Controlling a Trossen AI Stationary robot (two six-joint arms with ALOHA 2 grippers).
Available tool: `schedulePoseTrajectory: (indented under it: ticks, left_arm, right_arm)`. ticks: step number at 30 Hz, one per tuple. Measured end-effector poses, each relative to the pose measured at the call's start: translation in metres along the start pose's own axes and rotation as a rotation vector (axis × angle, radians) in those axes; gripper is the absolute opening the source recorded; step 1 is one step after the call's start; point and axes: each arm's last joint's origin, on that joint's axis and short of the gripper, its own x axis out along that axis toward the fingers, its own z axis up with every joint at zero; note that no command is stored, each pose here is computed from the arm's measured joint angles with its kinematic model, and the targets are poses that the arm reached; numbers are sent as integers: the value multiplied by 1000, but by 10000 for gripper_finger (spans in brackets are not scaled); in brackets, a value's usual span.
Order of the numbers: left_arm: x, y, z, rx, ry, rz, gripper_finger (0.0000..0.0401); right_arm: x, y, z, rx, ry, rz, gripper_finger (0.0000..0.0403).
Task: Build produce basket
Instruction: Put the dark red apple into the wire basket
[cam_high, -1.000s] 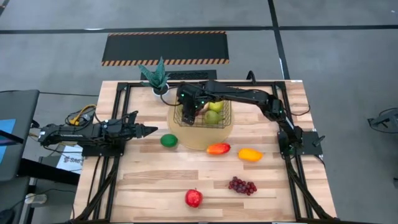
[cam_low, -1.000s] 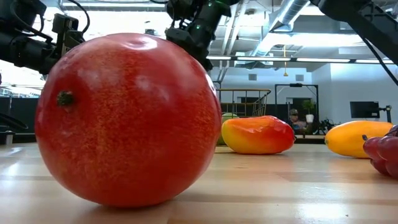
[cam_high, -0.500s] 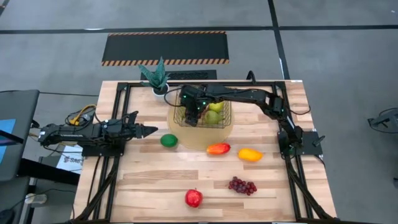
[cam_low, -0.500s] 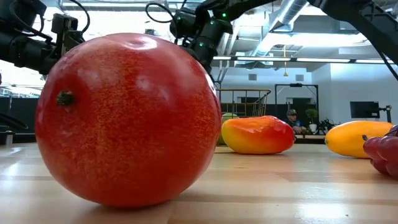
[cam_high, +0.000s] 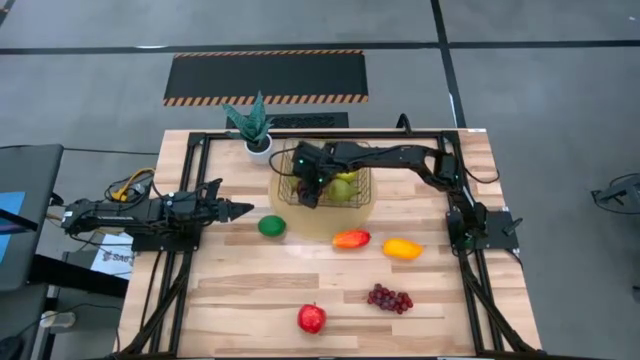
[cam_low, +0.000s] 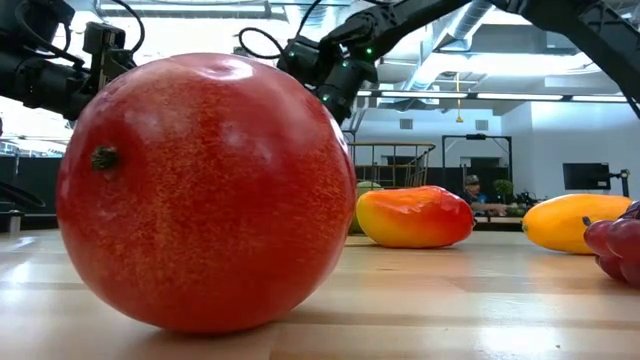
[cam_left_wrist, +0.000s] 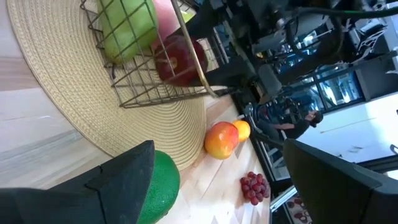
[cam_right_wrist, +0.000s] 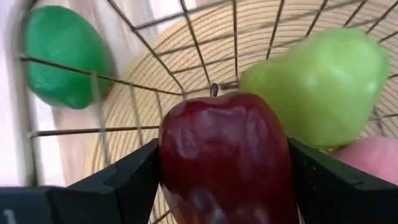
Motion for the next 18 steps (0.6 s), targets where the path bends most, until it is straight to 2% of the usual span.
schedulePoseTrajectory:
  ticks: [12,18]
  left_arm:
    - [0,0,0,-12,-9,3,341]
    - [0,0,0,-12,-10,3,341]
  right_arm:
    - [2,-6,-1,-19,3,-9,318]
    - [2,-6,-5,-52,39,-10,334]
